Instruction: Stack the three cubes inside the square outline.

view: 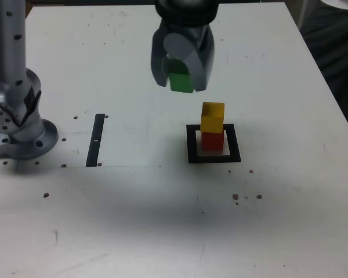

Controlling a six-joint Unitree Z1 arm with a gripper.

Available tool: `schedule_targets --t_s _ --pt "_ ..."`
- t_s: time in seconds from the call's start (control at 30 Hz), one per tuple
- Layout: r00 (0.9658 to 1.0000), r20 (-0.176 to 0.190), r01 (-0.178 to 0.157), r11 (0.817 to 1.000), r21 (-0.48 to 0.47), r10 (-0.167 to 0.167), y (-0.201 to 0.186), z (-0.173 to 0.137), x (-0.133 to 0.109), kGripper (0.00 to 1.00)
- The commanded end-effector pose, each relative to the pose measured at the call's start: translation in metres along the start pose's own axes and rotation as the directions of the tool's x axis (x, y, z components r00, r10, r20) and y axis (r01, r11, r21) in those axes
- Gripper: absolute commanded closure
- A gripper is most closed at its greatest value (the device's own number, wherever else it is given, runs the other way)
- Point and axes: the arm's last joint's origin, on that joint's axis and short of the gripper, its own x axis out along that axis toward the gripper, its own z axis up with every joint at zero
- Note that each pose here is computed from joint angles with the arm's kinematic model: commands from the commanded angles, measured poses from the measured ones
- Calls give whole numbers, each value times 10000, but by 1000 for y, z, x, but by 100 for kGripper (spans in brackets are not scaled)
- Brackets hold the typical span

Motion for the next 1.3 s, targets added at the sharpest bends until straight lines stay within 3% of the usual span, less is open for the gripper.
schedule_targets --t_s 0.0,0.43,1.03,1.1,1.27 --pt "10000 -14 84 9999 -65 -84 0 6 0 72" --pt "9979 119 647 9976 -241 -644 1 35 7 72" --pt "9975 44 701 9972 -257 -700 4 49 18 71" --pt "9975 47 702 9972 -246 -701 5 49 20 61" --pt "9975 108 698 9974 -176 -697 6 50 21 10"
